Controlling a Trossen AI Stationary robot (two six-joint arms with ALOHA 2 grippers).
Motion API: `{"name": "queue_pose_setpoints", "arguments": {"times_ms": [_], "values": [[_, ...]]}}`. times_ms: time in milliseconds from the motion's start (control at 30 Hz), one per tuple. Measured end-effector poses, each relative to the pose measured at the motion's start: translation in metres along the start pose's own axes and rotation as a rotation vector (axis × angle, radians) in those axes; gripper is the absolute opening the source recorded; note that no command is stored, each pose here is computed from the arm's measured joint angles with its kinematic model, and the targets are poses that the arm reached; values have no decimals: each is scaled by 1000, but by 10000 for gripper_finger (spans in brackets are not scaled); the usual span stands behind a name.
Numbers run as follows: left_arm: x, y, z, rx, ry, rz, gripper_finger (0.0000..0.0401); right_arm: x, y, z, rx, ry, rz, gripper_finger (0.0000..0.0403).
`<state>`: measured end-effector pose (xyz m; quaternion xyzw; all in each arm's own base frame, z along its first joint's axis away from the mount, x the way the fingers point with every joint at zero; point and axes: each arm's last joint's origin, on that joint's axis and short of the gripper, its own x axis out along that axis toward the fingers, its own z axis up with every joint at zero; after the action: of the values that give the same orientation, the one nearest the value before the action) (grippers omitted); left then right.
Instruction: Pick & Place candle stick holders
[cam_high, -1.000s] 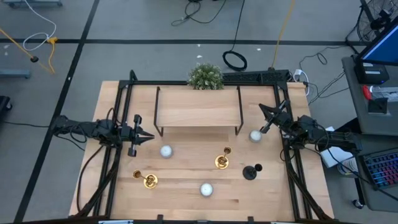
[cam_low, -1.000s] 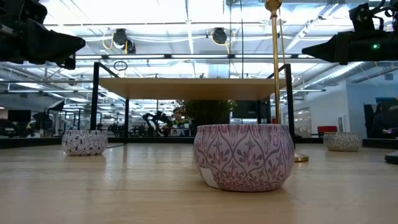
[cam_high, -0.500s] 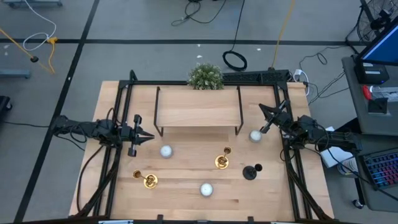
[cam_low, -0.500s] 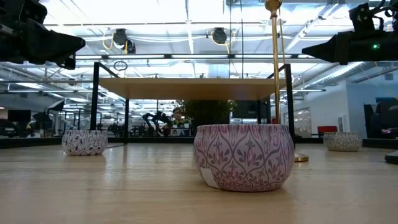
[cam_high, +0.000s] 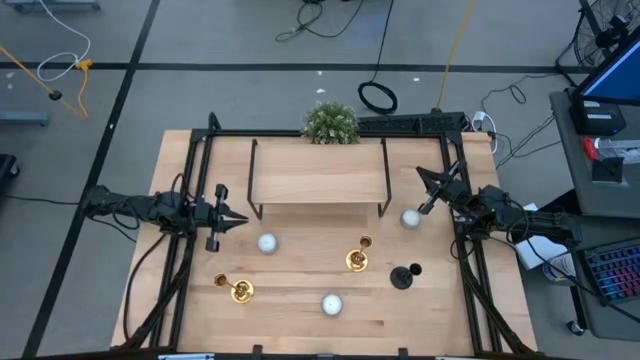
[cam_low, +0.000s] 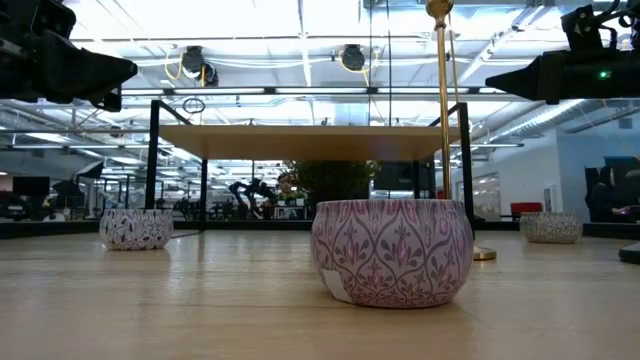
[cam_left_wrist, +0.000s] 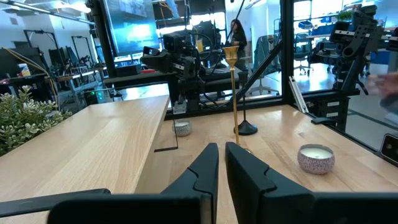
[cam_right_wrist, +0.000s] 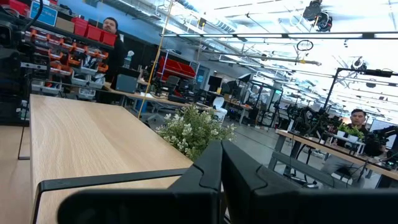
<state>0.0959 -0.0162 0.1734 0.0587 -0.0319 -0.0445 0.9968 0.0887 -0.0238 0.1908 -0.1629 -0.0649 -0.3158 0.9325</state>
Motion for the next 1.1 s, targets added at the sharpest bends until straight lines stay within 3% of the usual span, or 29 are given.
{"name": "queue_pose_setpoints", "arguments": {"times_ms": [233, 367, 633, 700, 833, 900, 967, 1100], "values": [[0, 5, 1, 52, 5, 152, 37, 0, 0, 0, 0, -1, 0, 0], [0, 5, 2, -15, -10, 154, 37, 0, 0, 0, -3, -1, 0, 0], [0, 5, 2, -14, -11, 161, 37, 0, -1, 1, -69, -13, -5, 0], [0, 5, 2, -32, -12, 160, 37, 0, 0, 1, 24, -13, -1, 0], [0, 5, 2, -78, -16, 160, 37, 0, -1, 2, 366, -20, -1, 0], [0, 5, 2, -81, -16, 161, 37, 0, -1, 4, 481, -39, -4, 0], [0, 5, 2, -82, -17, 162, 37, 0, -2, 6, 523, -59, -7, 0], [0, 5, 2, -113, -20, 162, 37, 0, -4, 8, 494, -85, -13, 0]]}}
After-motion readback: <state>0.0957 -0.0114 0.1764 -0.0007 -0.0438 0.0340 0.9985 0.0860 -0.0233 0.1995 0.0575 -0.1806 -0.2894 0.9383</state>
